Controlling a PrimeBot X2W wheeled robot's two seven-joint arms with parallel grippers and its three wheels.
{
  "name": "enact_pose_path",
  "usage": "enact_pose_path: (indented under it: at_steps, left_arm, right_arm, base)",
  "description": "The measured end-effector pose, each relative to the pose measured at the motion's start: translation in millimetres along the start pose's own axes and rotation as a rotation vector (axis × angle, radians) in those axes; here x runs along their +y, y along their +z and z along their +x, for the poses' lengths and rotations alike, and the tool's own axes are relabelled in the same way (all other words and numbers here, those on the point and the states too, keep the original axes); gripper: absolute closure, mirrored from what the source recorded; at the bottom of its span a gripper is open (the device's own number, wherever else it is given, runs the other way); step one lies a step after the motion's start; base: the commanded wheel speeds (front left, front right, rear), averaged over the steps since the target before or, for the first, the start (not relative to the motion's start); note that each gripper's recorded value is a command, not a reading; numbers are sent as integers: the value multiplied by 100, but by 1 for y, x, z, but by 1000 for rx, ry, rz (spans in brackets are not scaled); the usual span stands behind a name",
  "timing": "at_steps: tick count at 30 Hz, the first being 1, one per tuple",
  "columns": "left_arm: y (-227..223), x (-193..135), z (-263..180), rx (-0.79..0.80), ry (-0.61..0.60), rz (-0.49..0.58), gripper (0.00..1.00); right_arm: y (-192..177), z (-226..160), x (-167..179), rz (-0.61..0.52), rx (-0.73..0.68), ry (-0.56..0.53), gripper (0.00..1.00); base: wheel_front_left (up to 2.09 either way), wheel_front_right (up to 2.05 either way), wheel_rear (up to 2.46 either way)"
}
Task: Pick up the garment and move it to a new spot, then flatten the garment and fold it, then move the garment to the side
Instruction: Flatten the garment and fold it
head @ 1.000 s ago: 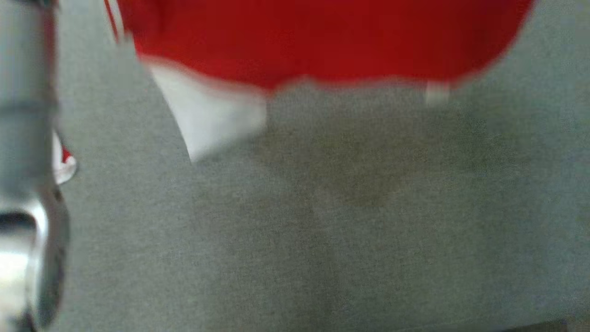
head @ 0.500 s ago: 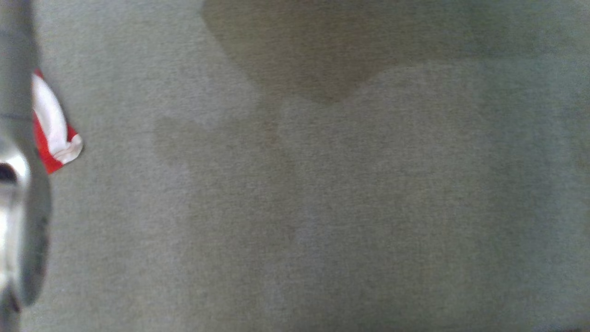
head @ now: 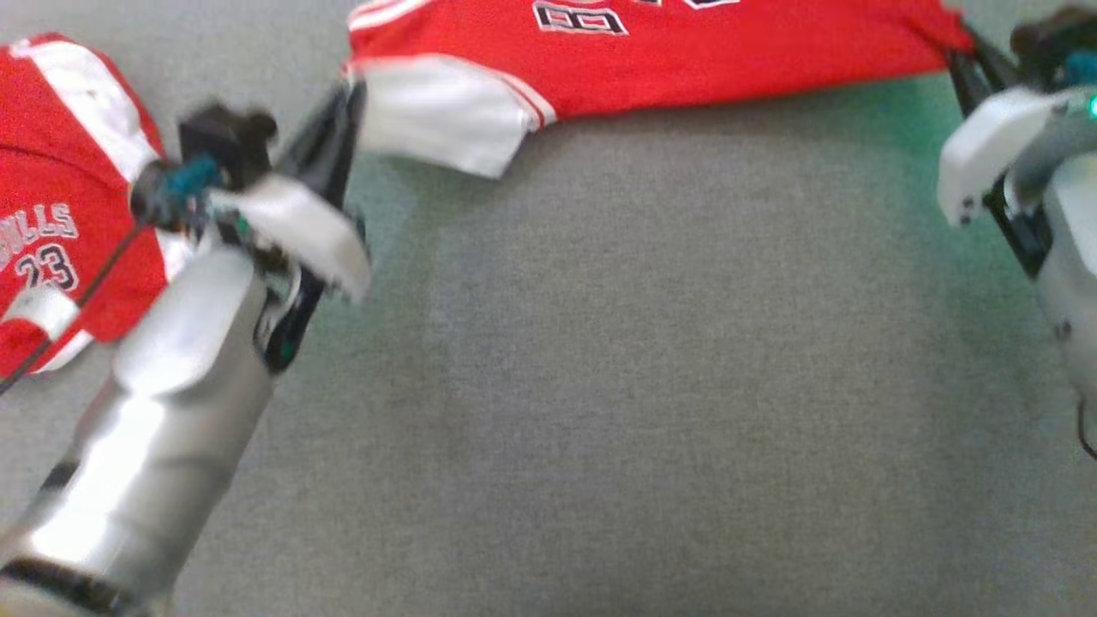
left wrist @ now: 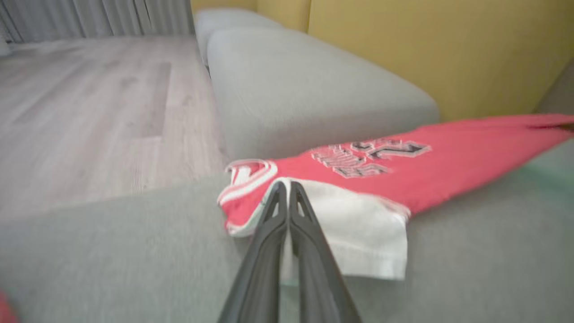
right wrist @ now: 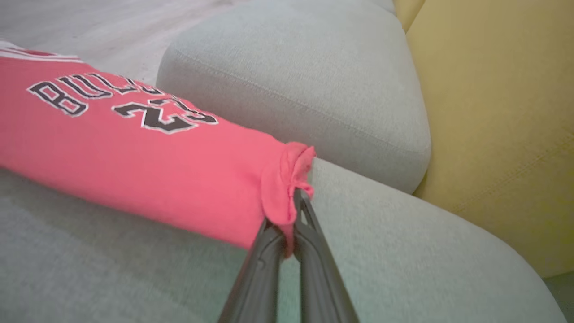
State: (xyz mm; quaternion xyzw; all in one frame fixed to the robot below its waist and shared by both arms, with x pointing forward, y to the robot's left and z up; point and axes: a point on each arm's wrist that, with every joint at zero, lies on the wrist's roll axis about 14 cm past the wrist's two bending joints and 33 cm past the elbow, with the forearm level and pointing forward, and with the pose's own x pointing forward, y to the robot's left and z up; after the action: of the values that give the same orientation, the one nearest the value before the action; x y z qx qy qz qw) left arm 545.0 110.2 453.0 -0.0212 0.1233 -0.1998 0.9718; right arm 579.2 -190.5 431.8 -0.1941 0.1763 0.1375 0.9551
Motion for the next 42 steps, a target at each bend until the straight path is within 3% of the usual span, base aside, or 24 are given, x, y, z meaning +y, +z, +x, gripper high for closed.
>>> enact_pose_path:
  at_steps: [3,12,26,32,42]
  left_arm:
    - [-22,-4,-27,101,-36,19,100]
    - [-28,-25,-98,221,-144,32,100]
    - [-58,-88,-200,418,-340,-71,100]
    - [-55,-94,-199,409,-358,-80,100]
    - [-28,-59,-147,320,-231,-76,100]
  right_arm:
    - [-11,-16,0,-13,32,16,100]
    - [-31,-67,25,40,146,123,100]
    - [-80,-153,59,129,391,293,100]
    - [-78,-158,57,173,386,306,100]
    - [-61,-137,40,237,327,260,100]
  base:
    - [0,0,0]
    - [0,0,0]
    - [0,0,0]
    - [0,0,0]
    - [0,0,0]
